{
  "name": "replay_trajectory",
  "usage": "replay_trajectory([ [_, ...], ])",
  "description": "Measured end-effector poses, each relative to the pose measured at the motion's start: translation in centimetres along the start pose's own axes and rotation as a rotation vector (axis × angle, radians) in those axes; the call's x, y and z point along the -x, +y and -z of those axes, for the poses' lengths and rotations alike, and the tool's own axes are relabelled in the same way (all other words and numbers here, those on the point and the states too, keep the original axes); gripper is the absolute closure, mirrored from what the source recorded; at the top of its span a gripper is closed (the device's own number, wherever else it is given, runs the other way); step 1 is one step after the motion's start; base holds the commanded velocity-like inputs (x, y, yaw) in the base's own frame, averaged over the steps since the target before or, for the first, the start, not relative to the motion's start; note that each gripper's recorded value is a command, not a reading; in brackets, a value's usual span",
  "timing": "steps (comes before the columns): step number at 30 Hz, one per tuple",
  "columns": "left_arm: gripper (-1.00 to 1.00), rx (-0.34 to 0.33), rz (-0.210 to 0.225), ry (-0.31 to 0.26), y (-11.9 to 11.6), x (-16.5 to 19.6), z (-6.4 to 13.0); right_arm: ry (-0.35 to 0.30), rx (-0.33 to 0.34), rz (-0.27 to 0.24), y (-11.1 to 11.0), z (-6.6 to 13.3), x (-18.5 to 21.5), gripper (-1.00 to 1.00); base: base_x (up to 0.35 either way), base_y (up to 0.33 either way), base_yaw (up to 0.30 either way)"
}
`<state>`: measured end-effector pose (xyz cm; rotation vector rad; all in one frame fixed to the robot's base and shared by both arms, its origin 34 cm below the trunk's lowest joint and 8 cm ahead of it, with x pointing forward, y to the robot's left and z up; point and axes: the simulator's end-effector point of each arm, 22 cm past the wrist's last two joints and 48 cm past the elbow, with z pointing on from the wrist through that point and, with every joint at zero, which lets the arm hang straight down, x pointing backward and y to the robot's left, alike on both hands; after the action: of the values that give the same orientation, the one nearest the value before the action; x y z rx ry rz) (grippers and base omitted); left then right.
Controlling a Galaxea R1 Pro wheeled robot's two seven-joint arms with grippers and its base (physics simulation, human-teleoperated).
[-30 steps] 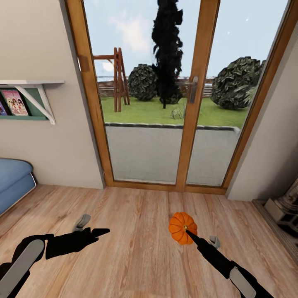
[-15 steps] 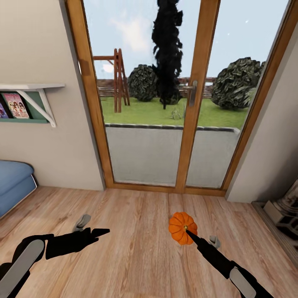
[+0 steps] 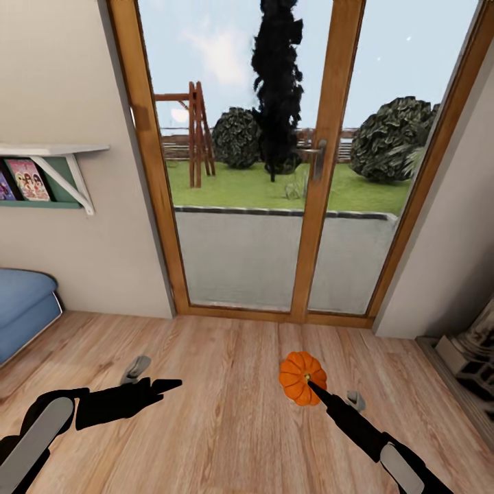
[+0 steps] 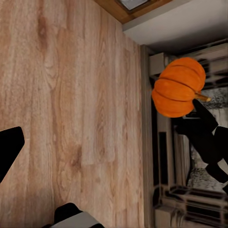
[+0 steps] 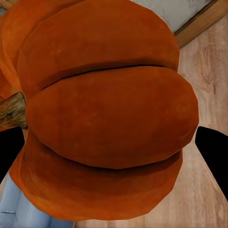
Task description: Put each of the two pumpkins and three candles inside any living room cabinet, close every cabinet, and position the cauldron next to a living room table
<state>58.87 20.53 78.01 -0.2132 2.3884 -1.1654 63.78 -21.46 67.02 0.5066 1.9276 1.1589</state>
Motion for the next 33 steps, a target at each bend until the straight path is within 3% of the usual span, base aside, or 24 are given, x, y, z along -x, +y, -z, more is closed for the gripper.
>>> replay_trajectory([
  [7, -1.00, 0.015, 0.003, 0.000, -0.4, 0.4, 0.6, 0.001, -0.001, 0.000, 1.0, 0.3, 0.6, 1.00, 0.000, 0.000, 0.000],
  [11, -1.00, 0.069, -0.017, -0.001, 0.3, 0.8, 1.0, 0.004, -0.016, -0.002, 1.3, 0.4, 0.8, 1.00, 0.000, 0.000, 0.000],
  [16, -1.00, 0.255, -0.056, -0.005, 3.0, 1.0, 0.7, 0.010, -0.067, -0.006, 0.8, 0.8, 1.2, 1.00, 0.000, 0.000, 0.000],
  [18, -1.00, 0.377, -0.065, -0.008, 4.4, 0.6, 0.2, 0.014, -0.095, -0.005, 0.4, 1.0, 1.4, 1.00, 0.000, 0.000, 0.000],
  [21, -1.00, 0.525, -0.065, -0.005, 6.2, -0.1, -0.3, 0.018, -0.175, 0.000, -1.0, 1.4, 1.5, 1.00, 0.000, 0.000, 0.000],
  [23, -1.00, 0.581, -0.060, 0.008, 7.1, -0.9, -0.6, 0.020, -0.218, 0.000, -1.7, 1.8, 1.6, 1.00, 0.000, 0.000, 0.000],
  [26, -1.00, 0.690, -0.044, 0.030, 9.9, -3.0, -1.4, 0.034, -0.342, -0.014, -4.9, 3.6, 0.7, 1.00, 0.000, 0.000, 0.000],
  [29, -1.00, 0.730, -0.040, 0.020, 10.7, -3.2, -1.8, 0.041, -0.433, -0.039, -7.5, 5.7, -0.5, 1.00, 0.000, 0.000, 0.000],
  [33, -1.00, 0.757, -0.034, 0.033, 11.1, -3.9, -2.1, 0.025, -0.541, -0.025, -10.5, 8.7, -1.5, 1.00, 0.000, 0.000, 0.000],
])
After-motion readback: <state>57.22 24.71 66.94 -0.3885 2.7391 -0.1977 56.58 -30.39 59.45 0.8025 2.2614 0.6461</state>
